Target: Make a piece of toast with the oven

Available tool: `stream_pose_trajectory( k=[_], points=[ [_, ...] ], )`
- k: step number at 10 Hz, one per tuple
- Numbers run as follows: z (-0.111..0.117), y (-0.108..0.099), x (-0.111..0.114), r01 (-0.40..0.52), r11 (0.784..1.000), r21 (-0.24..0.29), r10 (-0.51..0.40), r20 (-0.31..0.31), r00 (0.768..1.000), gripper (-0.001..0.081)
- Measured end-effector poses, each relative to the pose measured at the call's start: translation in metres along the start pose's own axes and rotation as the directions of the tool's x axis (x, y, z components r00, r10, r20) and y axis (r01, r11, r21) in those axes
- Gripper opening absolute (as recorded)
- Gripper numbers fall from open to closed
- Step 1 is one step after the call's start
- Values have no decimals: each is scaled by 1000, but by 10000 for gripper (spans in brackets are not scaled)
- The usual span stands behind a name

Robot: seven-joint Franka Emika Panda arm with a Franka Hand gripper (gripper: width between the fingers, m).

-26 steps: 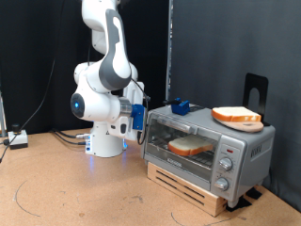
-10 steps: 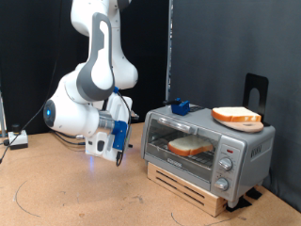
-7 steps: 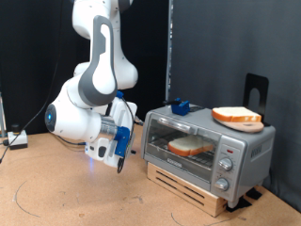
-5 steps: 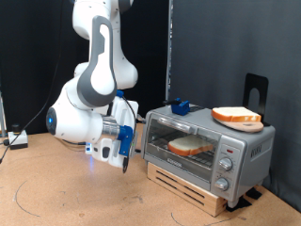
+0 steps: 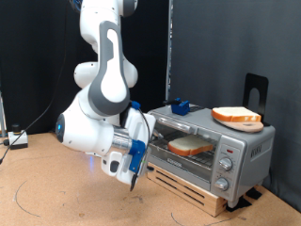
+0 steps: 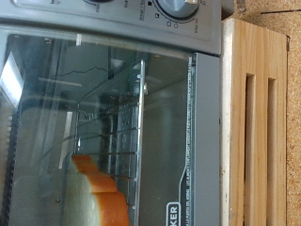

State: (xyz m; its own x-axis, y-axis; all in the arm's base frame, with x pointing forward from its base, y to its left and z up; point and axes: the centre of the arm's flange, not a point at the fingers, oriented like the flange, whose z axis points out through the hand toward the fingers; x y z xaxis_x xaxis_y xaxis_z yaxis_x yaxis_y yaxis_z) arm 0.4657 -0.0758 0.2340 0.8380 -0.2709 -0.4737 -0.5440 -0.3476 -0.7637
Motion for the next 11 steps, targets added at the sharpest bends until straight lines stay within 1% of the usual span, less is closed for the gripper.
stream_pose_trajectory(
  k=[1,2,3,4,5,6,7,8,9,10,11],
  points=[
    [1,0,-3,1,1000,3,-1,25,1000,809],
    [3,-4,-4,-11,999,46,8,54,999,809],
    [8,-13,1,2,995,95,-9,71,997,809],
    [16,-20,7,0,994,111,-14,120,993,809],
    [25,-27,15,-18,994,107,-1,176,984,809],
    [33,-31,23,-75,994,76,54,247,968,809],
    [41,-36,33,-104,993,56,85,276,957,809],
    [48,-37,42,-114,992,46,95,297,950,809],
    [48,-36,43,-113,992,48,94,294,951,809],
    [48,-38,40,-117,991,63,89,333,939,809],
    [48,-43,39,-97,991,96,50,411,910,809]
  ],
)
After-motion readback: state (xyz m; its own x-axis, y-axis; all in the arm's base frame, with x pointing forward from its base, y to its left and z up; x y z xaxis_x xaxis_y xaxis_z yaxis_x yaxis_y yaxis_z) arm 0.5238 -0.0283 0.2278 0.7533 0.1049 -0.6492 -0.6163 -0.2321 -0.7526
